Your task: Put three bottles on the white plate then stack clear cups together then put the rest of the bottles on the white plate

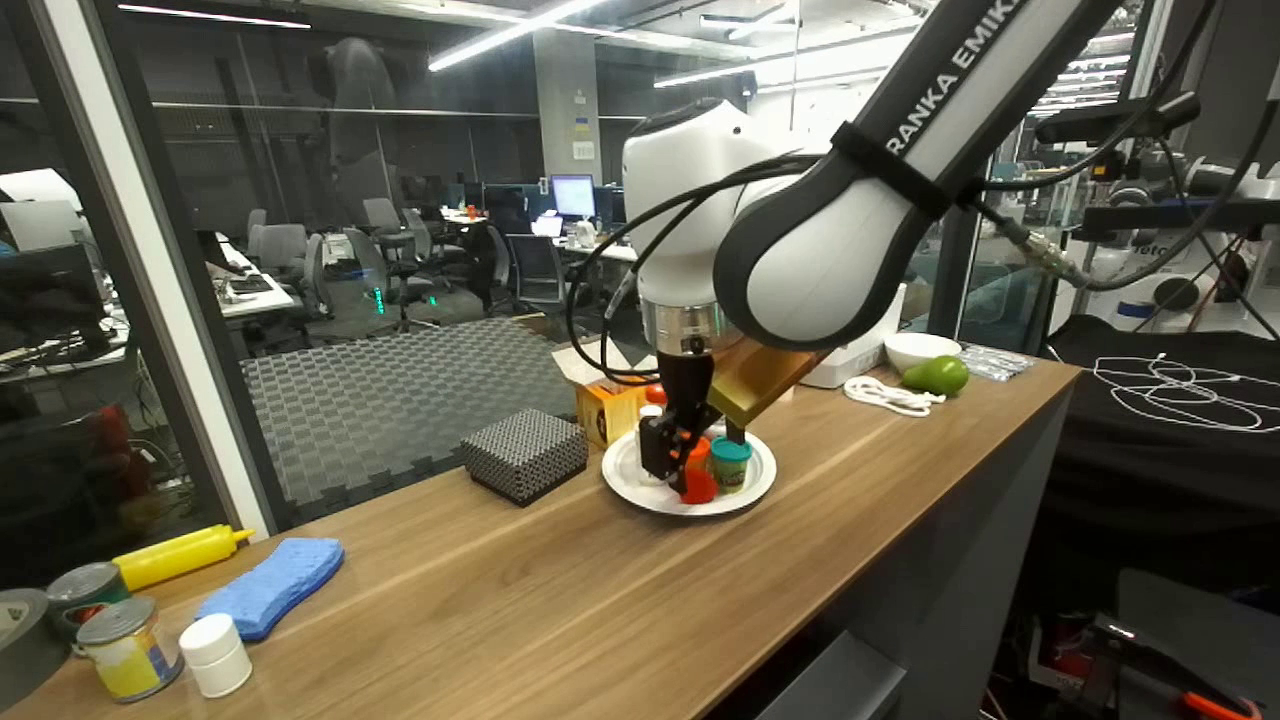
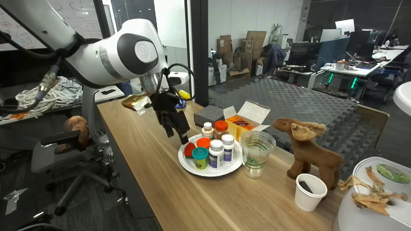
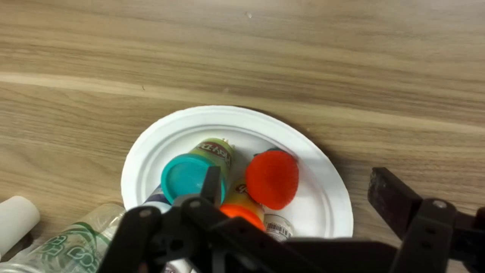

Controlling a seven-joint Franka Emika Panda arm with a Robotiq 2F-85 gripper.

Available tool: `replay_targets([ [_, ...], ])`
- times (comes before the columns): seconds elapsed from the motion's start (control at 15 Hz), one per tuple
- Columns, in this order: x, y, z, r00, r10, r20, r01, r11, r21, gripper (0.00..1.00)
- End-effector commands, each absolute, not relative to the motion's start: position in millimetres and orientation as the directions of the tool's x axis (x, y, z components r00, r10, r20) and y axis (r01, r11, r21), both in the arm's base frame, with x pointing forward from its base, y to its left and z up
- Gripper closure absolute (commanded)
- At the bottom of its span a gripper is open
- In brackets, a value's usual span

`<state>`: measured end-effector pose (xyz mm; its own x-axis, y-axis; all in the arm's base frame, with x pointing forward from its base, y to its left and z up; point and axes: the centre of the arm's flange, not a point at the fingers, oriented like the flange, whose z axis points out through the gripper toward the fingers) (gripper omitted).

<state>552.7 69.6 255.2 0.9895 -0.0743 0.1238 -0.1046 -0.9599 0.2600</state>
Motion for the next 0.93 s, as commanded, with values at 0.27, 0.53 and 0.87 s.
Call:
replay_targets([
  [0.27, 476, 81, 395, 0.994, -0.101, -0.04, -0.098, -0.991, 0.09, 0.0],
  [0.53, 426, 62, 462, 0.991, -0.095, -0.098, -0.093, -0.995, 0.025, 0.0],
  [0.87, 358, 53, 503, 0.989, 0.006, -0.147, -0.021, -0.983, -0.181, 0.0],
])
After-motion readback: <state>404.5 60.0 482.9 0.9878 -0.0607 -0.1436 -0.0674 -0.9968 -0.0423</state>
